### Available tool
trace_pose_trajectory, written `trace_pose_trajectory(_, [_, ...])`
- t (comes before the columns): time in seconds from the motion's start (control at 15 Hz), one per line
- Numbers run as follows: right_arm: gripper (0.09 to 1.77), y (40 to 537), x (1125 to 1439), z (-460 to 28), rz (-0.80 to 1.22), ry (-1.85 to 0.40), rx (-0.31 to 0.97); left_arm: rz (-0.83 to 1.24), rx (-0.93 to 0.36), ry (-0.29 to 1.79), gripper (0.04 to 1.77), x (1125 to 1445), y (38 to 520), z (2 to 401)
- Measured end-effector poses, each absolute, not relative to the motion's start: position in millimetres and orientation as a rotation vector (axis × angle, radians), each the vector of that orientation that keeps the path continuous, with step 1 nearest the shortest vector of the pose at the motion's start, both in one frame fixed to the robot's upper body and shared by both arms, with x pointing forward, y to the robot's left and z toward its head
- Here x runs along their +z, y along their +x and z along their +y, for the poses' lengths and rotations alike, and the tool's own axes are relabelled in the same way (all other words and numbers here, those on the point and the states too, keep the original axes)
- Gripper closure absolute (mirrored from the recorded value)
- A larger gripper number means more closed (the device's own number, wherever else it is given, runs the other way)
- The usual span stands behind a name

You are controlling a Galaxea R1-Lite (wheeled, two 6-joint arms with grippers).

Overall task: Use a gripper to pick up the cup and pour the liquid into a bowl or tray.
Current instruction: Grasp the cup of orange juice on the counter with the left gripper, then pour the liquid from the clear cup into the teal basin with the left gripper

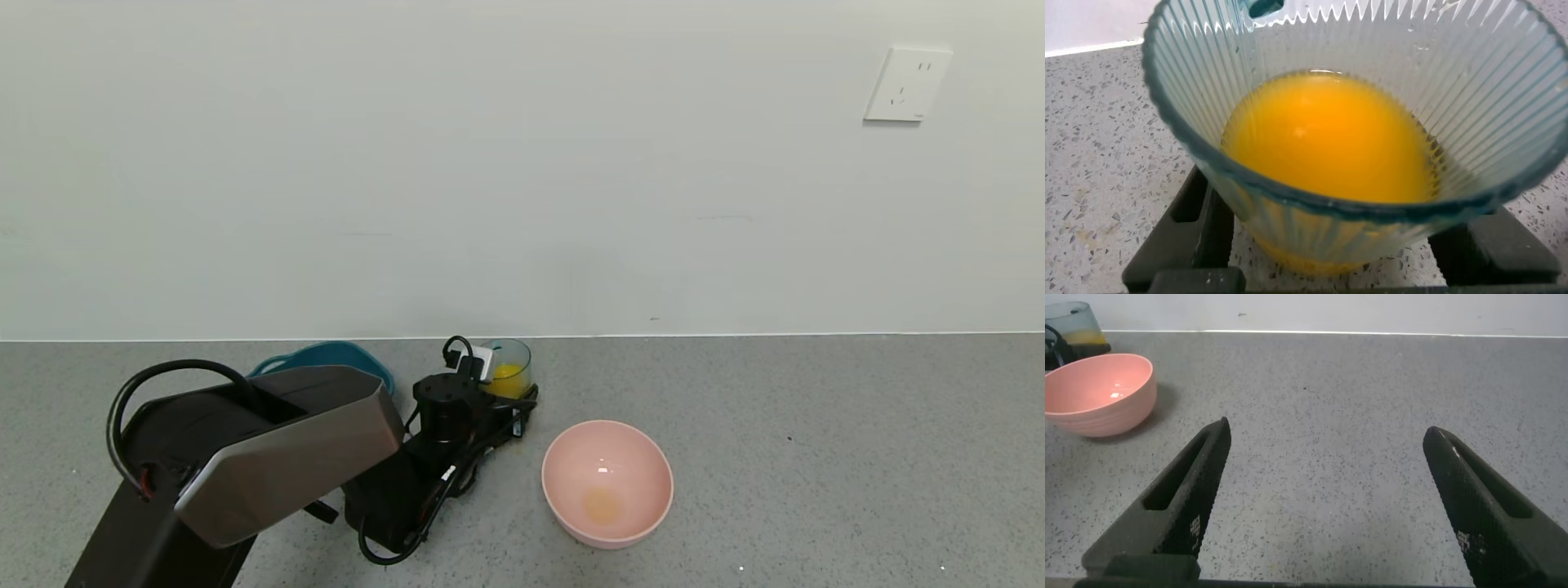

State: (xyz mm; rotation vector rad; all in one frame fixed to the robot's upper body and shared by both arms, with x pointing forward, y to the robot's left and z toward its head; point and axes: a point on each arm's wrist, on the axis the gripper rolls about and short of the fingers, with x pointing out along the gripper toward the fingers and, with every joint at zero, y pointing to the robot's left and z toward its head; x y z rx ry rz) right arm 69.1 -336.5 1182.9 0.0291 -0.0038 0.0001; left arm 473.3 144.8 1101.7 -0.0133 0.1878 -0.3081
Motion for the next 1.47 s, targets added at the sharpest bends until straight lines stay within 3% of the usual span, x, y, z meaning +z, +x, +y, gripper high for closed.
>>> trace_pose_trajectory(0.87, [0.15,69.1,1182.9,-336.5,-0.004,0.029,0.000,0.177,-0.305,-0.016,0.51,1115.4,467.6,146.9])
trace_pose_trajectory(1.47, [0.15,69.1,1182.9,-336.5,-0.004,0.029,0.000,0.170,-0.288,-0.013,0.51,1194.1,438.9,161.3])
